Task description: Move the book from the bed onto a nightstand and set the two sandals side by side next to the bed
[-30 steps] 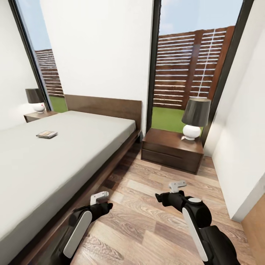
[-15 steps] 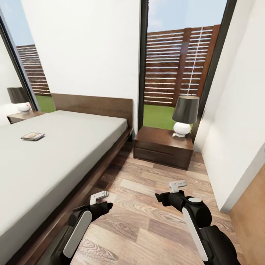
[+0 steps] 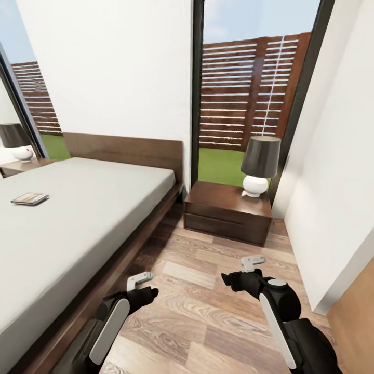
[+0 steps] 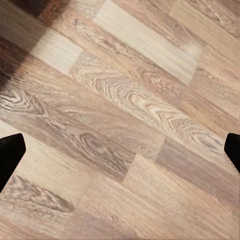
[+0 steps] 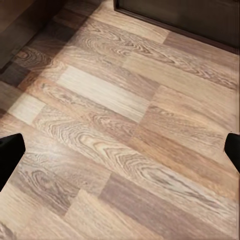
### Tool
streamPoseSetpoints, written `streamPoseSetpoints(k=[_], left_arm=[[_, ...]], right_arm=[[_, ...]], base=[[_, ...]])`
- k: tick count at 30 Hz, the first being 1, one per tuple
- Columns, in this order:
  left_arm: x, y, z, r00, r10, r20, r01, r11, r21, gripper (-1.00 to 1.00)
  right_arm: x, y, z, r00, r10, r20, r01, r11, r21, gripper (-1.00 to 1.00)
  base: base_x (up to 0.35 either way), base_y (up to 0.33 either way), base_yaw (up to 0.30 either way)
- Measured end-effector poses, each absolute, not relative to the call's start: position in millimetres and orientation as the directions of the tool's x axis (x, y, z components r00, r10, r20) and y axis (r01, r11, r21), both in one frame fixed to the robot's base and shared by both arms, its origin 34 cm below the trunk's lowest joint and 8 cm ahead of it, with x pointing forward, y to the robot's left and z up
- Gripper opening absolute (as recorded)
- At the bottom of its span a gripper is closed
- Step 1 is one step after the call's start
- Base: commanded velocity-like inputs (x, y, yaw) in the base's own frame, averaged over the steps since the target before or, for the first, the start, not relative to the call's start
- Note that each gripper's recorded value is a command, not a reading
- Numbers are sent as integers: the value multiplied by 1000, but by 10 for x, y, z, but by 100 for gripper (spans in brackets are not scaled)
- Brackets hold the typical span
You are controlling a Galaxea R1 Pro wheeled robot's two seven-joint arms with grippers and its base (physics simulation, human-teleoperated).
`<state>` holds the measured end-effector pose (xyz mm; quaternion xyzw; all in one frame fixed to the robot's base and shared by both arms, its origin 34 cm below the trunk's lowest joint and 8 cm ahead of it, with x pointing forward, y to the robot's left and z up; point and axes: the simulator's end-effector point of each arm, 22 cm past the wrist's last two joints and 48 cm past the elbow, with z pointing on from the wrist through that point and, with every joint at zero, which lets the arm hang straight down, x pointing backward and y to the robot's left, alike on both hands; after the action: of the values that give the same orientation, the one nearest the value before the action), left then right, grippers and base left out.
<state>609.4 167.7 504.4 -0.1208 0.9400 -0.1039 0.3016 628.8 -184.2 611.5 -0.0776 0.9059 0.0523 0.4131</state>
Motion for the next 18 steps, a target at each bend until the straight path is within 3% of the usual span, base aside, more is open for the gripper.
streamPoseSetpoints(k=[18], left_arm=[[6090, 1695, 5030, -790, -292, -540, -168, 949, -267, 100]], right_arm=[[6284, -1840, 6110, -647, -102, -755, -187, 982, 28, 100]], base=[[315, -128, -1]])
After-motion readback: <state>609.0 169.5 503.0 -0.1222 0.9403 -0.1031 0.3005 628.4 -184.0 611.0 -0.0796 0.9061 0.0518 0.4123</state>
